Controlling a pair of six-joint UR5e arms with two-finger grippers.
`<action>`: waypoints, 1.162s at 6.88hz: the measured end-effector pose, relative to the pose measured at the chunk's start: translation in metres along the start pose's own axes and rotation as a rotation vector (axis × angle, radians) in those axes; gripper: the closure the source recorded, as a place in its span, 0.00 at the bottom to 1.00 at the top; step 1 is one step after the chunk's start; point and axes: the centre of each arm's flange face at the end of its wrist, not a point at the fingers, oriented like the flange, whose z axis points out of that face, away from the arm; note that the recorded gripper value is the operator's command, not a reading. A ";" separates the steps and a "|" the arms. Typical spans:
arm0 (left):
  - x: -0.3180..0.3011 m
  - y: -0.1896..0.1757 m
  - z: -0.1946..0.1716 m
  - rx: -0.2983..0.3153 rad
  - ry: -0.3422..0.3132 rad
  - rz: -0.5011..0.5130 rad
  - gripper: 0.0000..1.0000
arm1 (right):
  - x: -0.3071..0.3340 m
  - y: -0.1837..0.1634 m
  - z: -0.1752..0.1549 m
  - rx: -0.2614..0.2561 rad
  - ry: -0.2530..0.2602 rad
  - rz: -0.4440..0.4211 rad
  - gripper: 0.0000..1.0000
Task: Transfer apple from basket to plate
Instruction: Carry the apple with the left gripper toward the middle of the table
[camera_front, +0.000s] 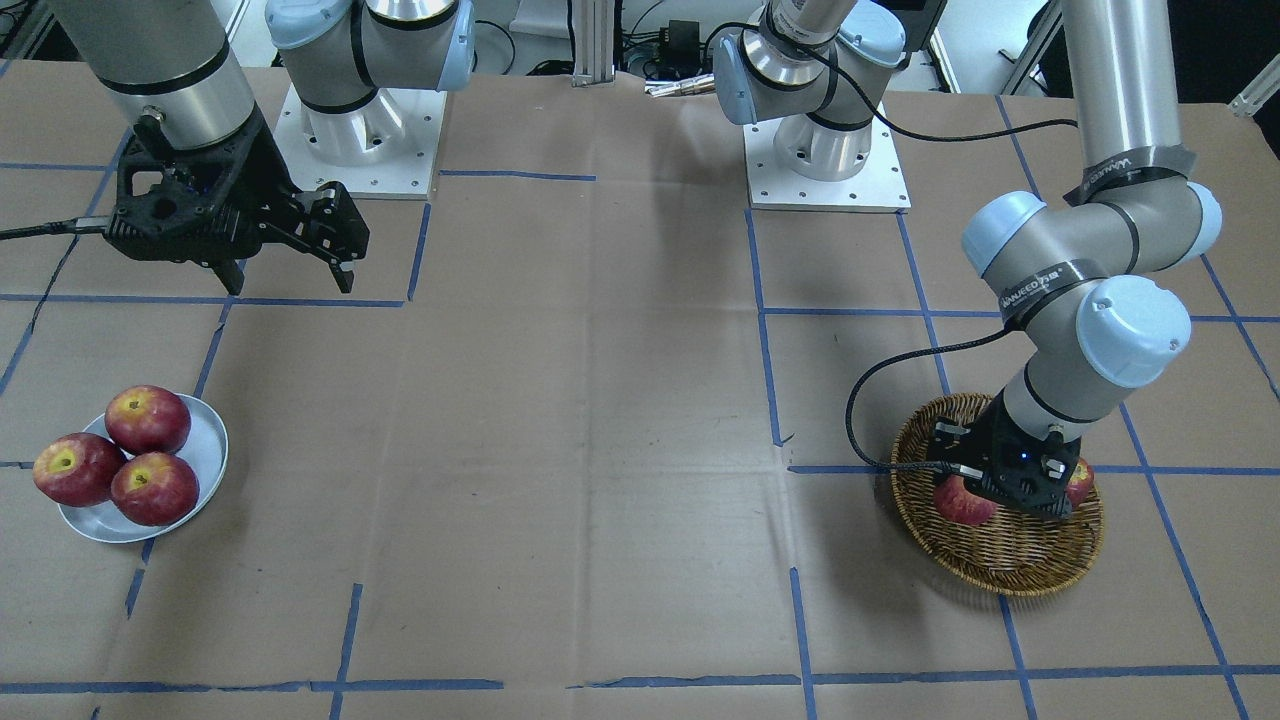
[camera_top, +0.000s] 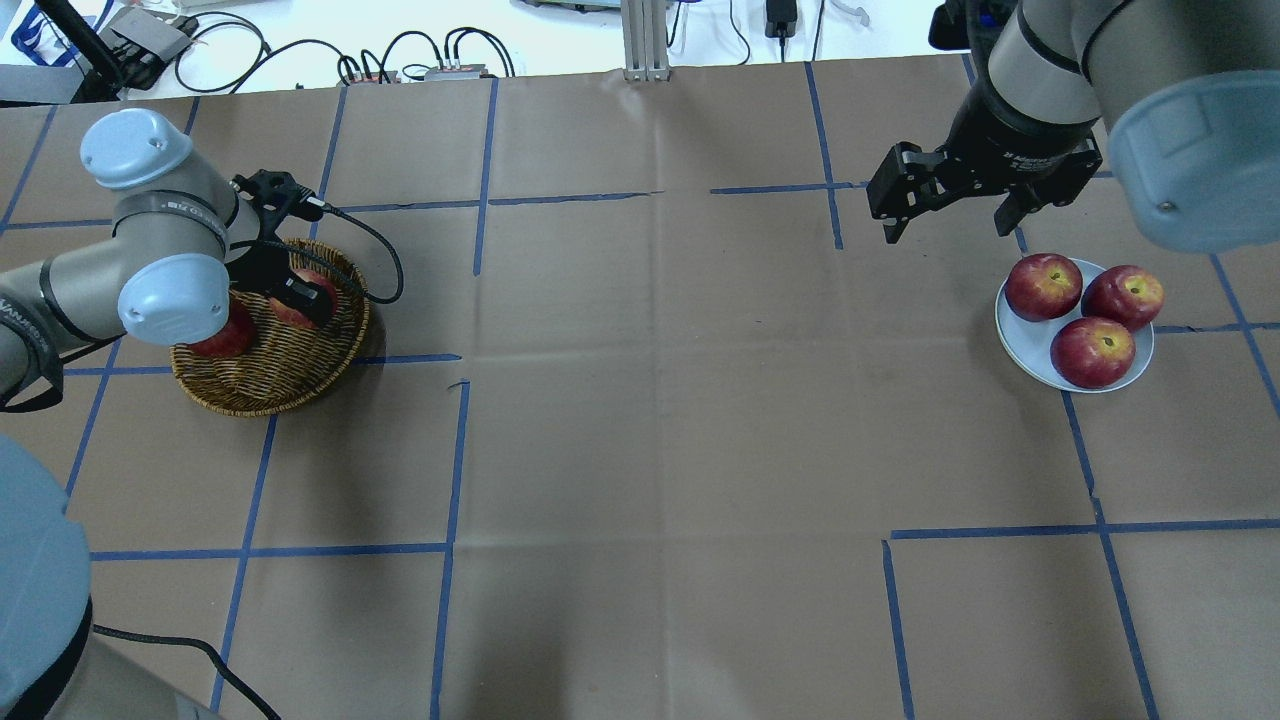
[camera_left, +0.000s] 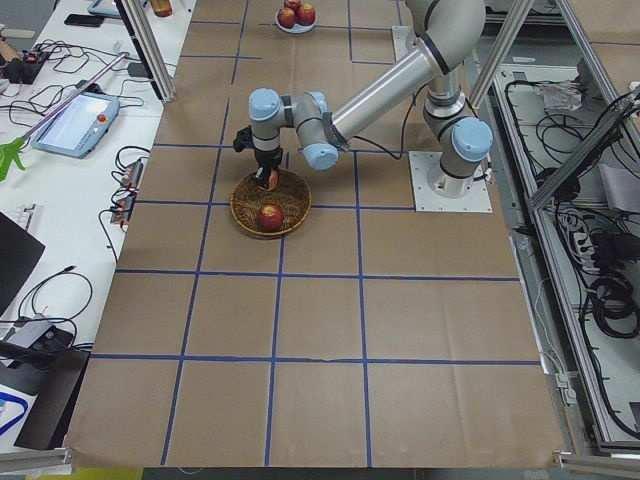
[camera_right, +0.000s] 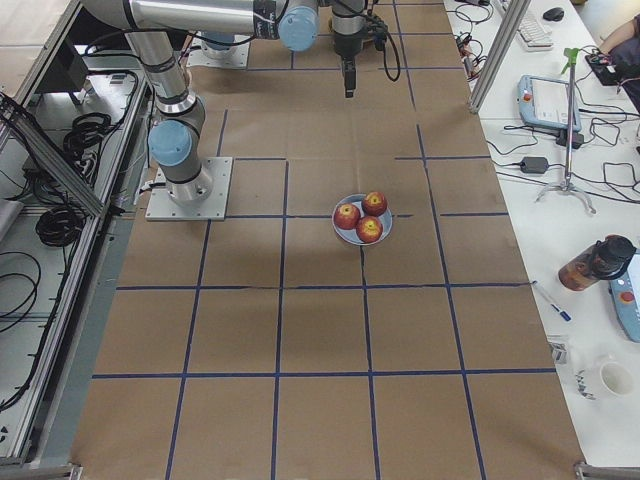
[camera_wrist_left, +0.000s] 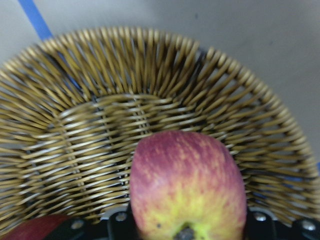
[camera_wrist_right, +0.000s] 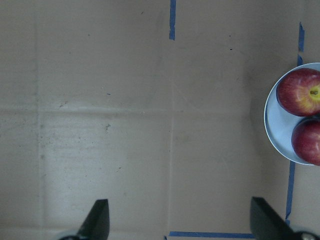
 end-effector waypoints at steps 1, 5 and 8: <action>0.035 -0.018 -0.029 0.005 0.005 -0.050 0.53 | 0.000 0.000 0.000 -0.001 0.000 0.000 0.00; 0.248 -0.073 -0.046 0.003 0.035 -0.174 0.53 | 0.000 0.000 0.002 -0.005 -0.001 0.000 0.00; 0.348 -0.085 -0.017 -0.013 0.055 -0.177 0.53 | 0.000 0.000 0.002 -0.006 -0.001 0.000 0.00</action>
